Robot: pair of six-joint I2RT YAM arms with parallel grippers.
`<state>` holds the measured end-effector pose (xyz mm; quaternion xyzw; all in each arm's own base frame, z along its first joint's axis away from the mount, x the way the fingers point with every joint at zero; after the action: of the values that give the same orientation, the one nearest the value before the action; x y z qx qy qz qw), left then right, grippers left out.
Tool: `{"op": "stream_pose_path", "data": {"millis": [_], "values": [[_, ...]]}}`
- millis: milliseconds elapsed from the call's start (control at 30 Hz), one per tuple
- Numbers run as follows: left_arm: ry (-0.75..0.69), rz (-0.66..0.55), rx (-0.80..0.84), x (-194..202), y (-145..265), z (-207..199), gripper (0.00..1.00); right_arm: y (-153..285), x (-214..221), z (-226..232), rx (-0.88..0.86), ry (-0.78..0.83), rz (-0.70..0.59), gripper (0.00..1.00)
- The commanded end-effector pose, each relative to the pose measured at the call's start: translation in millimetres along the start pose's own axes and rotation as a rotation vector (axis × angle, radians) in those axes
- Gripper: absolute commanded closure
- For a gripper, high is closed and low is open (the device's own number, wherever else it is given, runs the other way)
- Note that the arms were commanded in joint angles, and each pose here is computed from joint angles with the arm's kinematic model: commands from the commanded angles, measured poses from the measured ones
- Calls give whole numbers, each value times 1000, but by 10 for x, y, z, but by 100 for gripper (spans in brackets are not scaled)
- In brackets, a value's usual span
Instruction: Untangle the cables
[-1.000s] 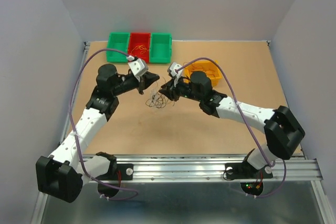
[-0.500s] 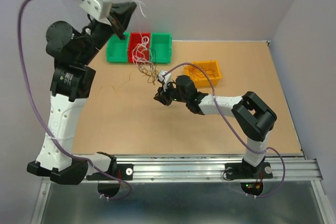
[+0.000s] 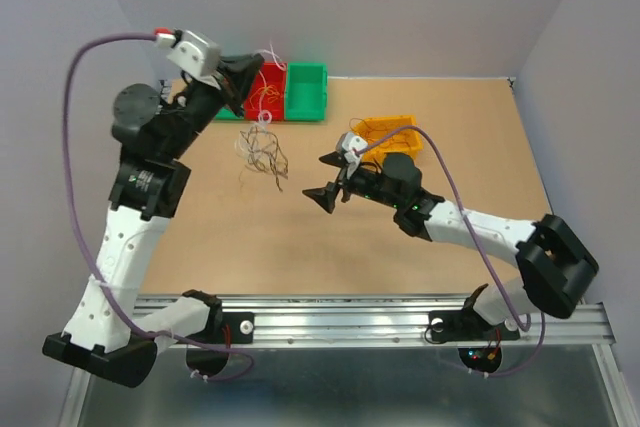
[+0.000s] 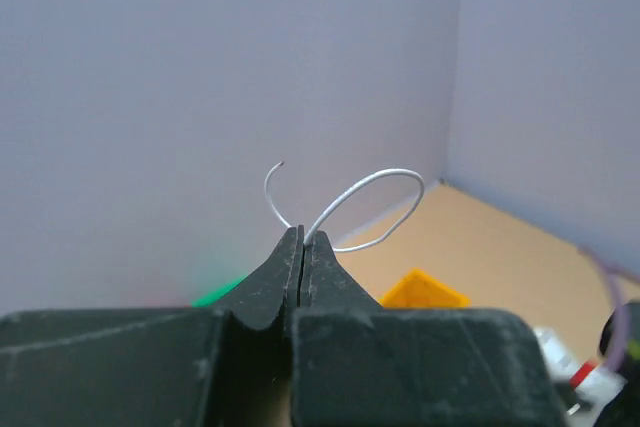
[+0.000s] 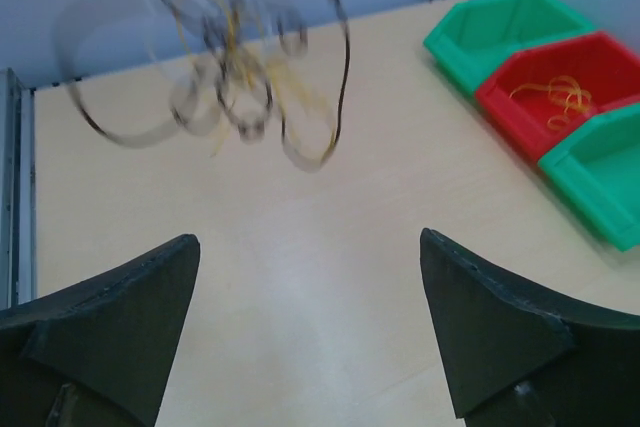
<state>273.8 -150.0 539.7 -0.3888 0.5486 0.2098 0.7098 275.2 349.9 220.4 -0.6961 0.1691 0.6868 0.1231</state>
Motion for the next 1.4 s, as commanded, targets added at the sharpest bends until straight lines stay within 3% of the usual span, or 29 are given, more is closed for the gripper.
{"op": "stream_pose_path", "data": {"millis": [0, 233, 500, 567, 667, 700, 733, 933, 1000, 1033, 1100, 1133, 1167, 1367], "values": [[56, 48, 104, 643, 4, -180, 100, 360, -476, 196, -25, 52, -206, 2], [160, 158, 259, 1215, 66, -513, 100, 379, -607, 259, -58, 48, -272, 0], [176, 157, 290, 1142, 55, -633, 100, 10, -404, -35, 58, 1, -212, 4], [177, 140, 298, 1016, 79, -651, 100, -54, -322, -198, 149, -8, -194, 8], [172, 118, 309, 801, 136, -680, 100, -155, -216, -316, 206, -10, -172, 51], [167, 104, 307, 681, 157, -680, 100, -182, -185, -323, 206, -13, -166, 75], [160, 97, 300, 612, 166, -668, 100, -217, -212, -303, 184, -8, -172, 83], [87, -9, 155, -117, 40, -418, 100, -356, -51, -87, 6, 17, -134, 86], [78, -22, 81, -272, -79, -278, 100, -385, -15, -38, -37, 26, -123, 75], [61, -78, 64, -601, -49, -254, 100, -411, 43, -19, -60, 39, -107, 76], [53, -119, 36, -840, -84, -203, 100, -450, 120, 2, -86, 31, -69, 85], [42, -171, 4, -1080, -94, -149, 100, -486, 88, -11, -88, 34, -67, 96], [10, -201, -25, -1201, -92, -96, 100, -509, 199, -18, -94, 30, -29, 99], [-8, -377, -408, -1729, -81, 504, 100, -562, 408, 36, -168, 42, 82, 95]]}}
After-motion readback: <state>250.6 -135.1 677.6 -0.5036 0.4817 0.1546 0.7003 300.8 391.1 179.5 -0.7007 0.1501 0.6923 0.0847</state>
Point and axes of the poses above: each gripper's point midway between its finger pads, its own y axis back along the fingers, its own z axis along the line the jaws close on, x = y × z, the point moved 3 cm from there along y, back along the fingers
